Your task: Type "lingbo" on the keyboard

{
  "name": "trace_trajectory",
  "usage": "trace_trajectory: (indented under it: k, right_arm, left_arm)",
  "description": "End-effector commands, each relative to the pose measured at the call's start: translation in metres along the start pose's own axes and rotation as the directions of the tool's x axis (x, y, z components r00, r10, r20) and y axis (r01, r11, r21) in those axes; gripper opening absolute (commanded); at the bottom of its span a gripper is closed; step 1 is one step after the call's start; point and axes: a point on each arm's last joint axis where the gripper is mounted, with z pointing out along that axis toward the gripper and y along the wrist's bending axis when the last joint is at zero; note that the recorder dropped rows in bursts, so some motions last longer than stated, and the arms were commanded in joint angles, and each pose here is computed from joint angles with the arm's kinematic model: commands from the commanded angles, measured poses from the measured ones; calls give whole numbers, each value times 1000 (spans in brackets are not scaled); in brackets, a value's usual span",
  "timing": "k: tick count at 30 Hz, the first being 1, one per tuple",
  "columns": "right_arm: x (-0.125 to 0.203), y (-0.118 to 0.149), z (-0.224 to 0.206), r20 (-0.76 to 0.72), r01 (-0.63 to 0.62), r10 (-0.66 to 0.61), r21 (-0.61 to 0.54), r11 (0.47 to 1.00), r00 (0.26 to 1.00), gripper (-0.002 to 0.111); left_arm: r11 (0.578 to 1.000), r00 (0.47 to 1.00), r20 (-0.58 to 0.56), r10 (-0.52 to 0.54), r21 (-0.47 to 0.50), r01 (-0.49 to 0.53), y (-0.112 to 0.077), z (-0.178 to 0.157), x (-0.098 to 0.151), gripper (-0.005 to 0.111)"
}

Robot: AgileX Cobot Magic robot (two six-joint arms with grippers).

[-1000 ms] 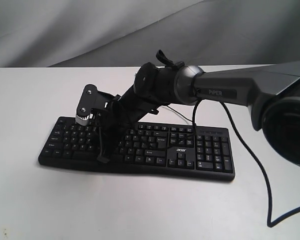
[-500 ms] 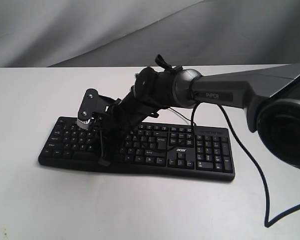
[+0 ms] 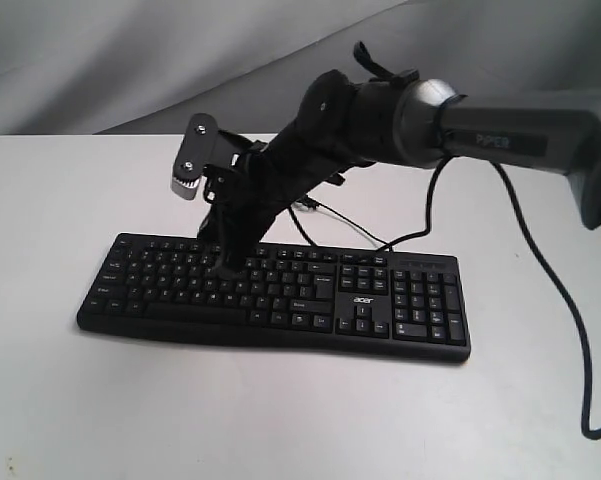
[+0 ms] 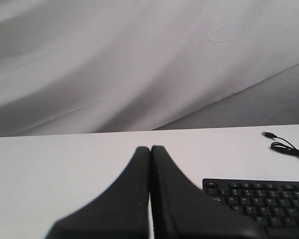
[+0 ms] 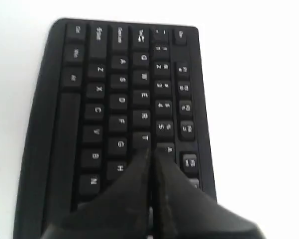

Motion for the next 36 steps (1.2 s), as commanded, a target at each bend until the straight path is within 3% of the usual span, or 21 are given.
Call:
trace_trajectory:
  k: [1, 6, 23, 36]
  right_arm:
    - [25, -4, -16, -23, -78, 80, 54, 995, 997, 0]
    - [46, -3, -23, -29, -132, 135, 95, 987, 990, 0]
    - [70, -5, 8, 6, -172, 171, 48, 984, 985, 0]
    - [70, -2, 11, 34, -140, 140, 2, 990, 990, 0]
  left_arm:
    - [1000, 1000, 10, -2, 7, 2, -1, 0, 0, 1]
    - [1000, 1000, 10, -2, 7, 2, -1, 0, 0, 1]
    - [1000, 1000, 10, -2, 7, 2, -1, 0, 0, 1]
    - [1000, 1000, 10, -2, 7, 2, -1, 0, 0, 1]
